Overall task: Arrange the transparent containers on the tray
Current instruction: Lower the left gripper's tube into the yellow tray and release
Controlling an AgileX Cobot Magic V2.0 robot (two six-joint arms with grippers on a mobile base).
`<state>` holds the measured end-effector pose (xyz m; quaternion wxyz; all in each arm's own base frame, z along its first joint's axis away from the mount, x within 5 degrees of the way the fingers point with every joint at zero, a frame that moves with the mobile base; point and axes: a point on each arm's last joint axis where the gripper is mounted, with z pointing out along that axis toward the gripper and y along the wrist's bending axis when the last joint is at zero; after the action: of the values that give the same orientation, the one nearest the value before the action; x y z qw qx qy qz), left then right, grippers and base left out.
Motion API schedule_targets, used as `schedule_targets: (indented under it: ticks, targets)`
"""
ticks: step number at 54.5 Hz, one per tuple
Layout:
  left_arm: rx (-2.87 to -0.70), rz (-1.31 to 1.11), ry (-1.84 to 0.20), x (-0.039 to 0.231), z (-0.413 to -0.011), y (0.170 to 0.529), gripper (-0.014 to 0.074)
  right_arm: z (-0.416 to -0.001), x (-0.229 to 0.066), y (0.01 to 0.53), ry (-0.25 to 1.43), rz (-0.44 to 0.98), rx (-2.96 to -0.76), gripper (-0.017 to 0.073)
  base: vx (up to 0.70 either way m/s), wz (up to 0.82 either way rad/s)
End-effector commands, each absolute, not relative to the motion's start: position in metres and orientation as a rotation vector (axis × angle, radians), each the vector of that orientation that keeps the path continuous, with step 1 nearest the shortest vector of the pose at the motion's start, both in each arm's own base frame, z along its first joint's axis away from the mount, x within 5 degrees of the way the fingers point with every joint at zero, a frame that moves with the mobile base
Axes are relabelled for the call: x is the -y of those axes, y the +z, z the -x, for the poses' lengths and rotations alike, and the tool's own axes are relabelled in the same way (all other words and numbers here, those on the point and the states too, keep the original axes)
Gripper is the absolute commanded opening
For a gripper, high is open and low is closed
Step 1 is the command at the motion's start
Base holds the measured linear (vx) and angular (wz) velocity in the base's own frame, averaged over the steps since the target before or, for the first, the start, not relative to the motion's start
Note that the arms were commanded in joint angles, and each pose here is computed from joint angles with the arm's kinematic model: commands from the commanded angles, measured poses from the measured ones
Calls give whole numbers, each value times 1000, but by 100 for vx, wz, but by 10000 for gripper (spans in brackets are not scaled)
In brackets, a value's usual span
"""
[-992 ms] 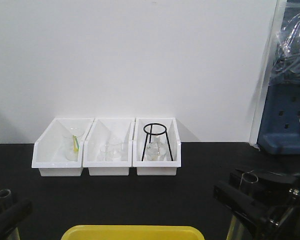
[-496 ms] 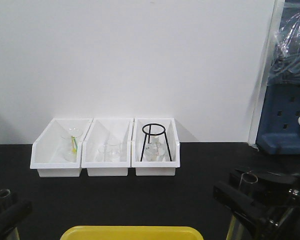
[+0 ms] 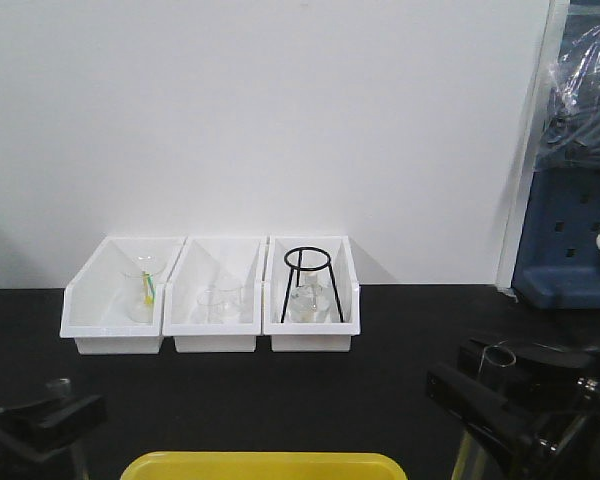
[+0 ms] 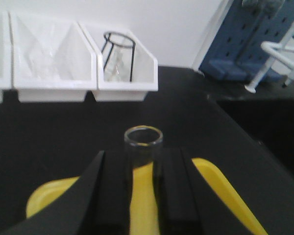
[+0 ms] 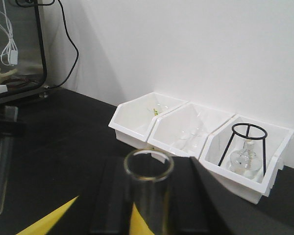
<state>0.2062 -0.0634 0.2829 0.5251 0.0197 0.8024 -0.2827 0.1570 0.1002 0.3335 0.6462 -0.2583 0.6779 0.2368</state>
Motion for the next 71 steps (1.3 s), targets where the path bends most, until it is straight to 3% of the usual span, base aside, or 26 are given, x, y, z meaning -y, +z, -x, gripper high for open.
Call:
schedule_targets:
  ticks: [1, 7, 17, 35, 43, 61, 71]
  targets:
    - [-2049, -66, -831, 79, -229, 280, 0, -156, -100, 347, 555, 571, -1498, -11, 0, 0]
    - [-2245, -132, -840, 88, -260, 252, 0, -157, -99, 346, 537, 558, -1513, -11, 0, 0]
    - [-2343, -36, -887, 94, -289, 220, 1, -157, -98, 346, 535, 557, -1515, -11, 0, 0]
    - [-2470, -4, -736, 88, -304, 178, 21, -159, -97, 345, 517, 545, -1528, -11, 0, 0]
    - [-2511, 10, -732, 88, -306, 164, 101, -159, -97, 345, 517, 545, -1528, -11, 0, 0]
    - [-2510, 44, -657, 83, -310, 160, 378, -159, -97, 345, 517, 545, -1528, -11, 0, 0]
    - [-2503, 58, -624, 81, -311, 160, 445, -159, -97, 345, 522, 540, -1530, -11, 0, 0]
